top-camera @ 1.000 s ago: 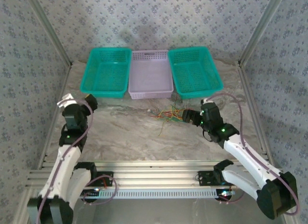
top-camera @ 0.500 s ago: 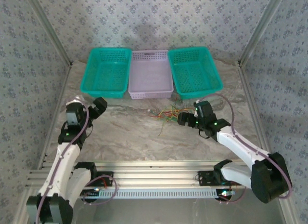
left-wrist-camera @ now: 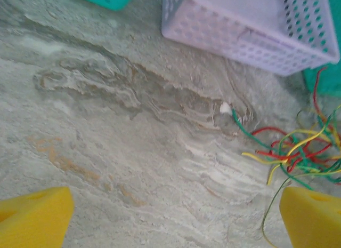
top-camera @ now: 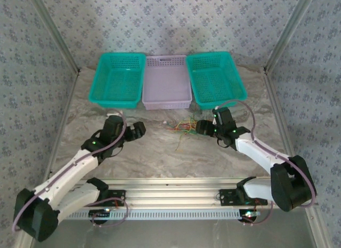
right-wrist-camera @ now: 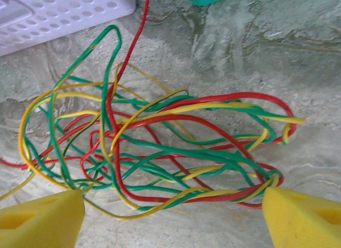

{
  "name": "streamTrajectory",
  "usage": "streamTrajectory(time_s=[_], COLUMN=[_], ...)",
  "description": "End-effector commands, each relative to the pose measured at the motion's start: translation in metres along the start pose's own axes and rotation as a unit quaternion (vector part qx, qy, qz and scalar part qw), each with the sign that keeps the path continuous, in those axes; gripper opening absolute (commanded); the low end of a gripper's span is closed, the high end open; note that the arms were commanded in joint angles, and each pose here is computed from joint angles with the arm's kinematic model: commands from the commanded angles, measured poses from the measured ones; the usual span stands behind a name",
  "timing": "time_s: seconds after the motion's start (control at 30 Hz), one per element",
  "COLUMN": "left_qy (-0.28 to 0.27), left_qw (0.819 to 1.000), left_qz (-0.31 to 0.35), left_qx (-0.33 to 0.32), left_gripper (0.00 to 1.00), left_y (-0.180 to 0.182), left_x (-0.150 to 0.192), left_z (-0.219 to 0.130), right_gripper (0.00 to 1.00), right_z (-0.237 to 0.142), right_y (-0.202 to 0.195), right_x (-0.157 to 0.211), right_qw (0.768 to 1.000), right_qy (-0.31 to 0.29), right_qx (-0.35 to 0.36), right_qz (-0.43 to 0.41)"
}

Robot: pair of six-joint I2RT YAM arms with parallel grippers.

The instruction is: Untangle the cables

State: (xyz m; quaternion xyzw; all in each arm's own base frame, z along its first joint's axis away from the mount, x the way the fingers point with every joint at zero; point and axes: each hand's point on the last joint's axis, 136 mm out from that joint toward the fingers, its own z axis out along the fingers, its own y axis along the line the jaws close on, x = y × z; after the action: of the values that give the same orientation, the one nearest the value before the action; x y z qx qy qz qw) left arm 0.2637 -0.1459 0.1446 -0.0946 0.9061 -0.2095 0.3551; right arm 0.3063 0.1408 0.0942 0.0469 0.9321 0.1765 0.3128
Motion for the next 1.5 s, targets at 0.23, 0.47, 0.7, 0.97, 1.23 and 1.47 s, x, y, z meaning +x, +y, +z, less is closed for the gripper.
streamTrajectory(time_s=[0.23, 0.47, 0.7, 0.97, 1.23, 1.47], left_qy=[0.033, 0.038, 0.059, 0.077, 0.095, 0.106], left_qw=[0.988, 0.984, 0.977, 0.972, 0.971, 0.971], left_qz=[0.146, 0.174, 0.199, 0.217, 0.214, 0.212], left_qx=[-0.027, 0.018, 0.048, 0.039, 0.046, 0.043], left_gripper=[0.98, 0.98, 0.95, 0.93, 0.77, 0.57], left_y=[-0.072, -0.115, -0.144, -0.153, -0.16, -0.156], left_x=[0.029, 0.029, 0.036, 0.042, 0.042, 0.045], left_z=[0.041, 0.067, 0.098, 0.125, 0.148, 0.158], right_gripper=[0.82, 0.82, 0.82, 0.83, 0.83, 0.83], right_z=[0.001, 0.0, -0.005, -0.014, -0.014, -0.014], right_y=[-0.006, -0.004, 0.003, 0.007, 0.011, 0.011], right_x=[-0.021, -0.02, -0.02, -0.023, -0.022, -0.021], right_qw=[0.999, 0.998, 0.997, 0.995, 0.995, 0.995], right_qy=[-0.045, -0.059, -0.075, -0.091, -0.089, -0.088], right_qx=[0.024, 0.006, -0.021, -0.039, -0.051, -0.051], right_qz=[0.003, -0.003, -0.003, -0.002, -0.001, 0.0])
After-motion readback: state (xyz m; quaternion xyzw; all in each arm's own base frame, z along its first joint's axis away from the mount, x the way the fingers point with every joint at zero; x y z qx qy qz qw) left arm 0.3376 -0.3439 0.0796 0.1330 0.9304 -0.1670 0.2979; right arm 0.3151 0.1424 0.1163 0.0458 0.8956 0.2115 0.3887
